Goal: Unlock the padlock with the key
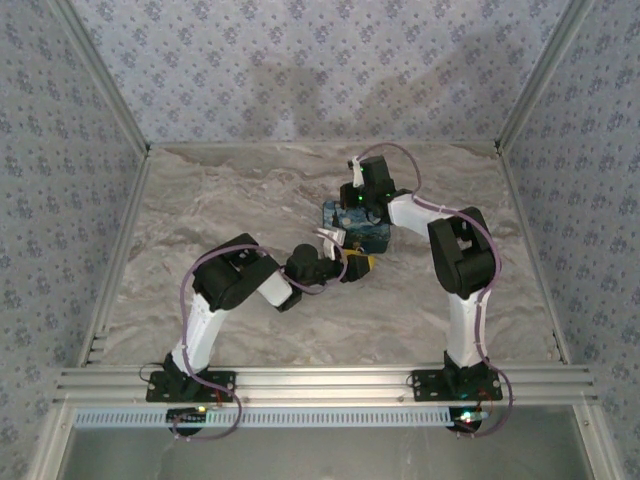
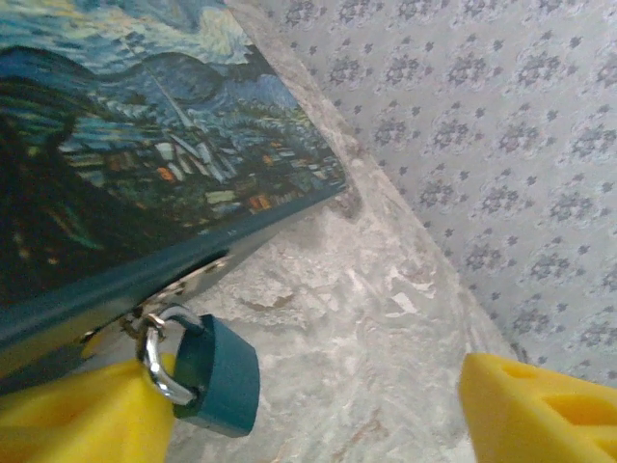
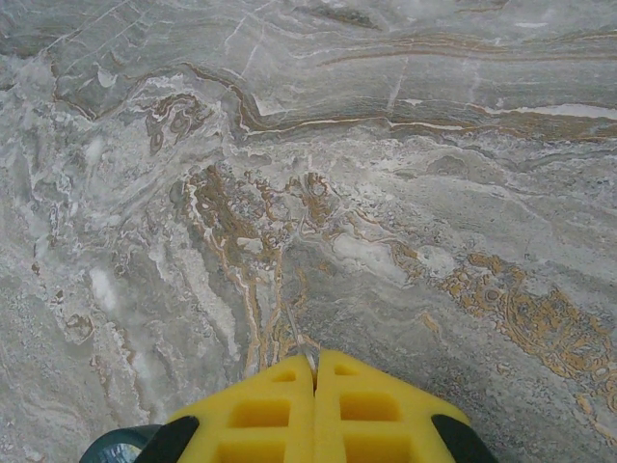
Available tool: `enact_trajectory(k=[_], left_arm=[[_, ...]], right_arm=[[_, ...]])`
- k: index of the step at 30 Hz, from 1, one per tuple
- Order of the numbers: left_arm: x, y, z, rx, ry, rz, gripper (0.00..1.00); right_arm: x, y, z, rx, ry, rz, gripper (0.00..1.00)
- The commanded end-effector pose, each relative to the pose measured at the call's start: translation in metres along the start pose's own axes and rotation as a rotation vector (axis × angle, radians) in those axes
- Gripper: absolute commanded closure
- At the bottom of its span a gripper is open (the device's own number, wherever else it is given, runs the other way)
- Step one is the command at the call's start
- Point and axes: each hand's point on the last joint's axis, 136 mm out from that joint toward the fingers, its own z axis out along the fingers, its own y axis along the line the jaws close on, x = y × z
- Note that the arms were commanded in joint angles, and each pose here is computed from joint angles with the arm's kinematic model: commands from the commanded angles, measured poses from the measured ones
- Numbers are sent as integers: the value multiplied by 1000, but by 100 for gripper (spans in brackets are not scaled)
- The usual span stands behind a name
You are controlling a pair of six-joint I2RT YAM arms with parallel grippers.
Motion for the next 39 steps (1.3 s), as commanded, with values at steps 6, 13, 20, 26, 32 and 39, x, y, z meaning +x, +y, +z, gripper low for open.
enact_trajectory(k=[6,13,20,26,32,39], left_arm=[[29,26,10,-99,97,-54,22],[43,45,7,-183,132,-116,30],[42,62,3,-239,129,-160,48],[42,75,-4,-273,135,-182,57],[43,84,-7,-302,144,-201,69],[42,94,-13,-326,151,-217,81]], right_arm=[[47,-10,-3,27,155,55,100],[46,-9,-3,24,149,55,100],[46,-9,-6,23,147,57,100],[45,-9,-9,25,138,55,100],[44,-9,-9,25,137,57,100],[45,-8,-9,25,139,58,100]])
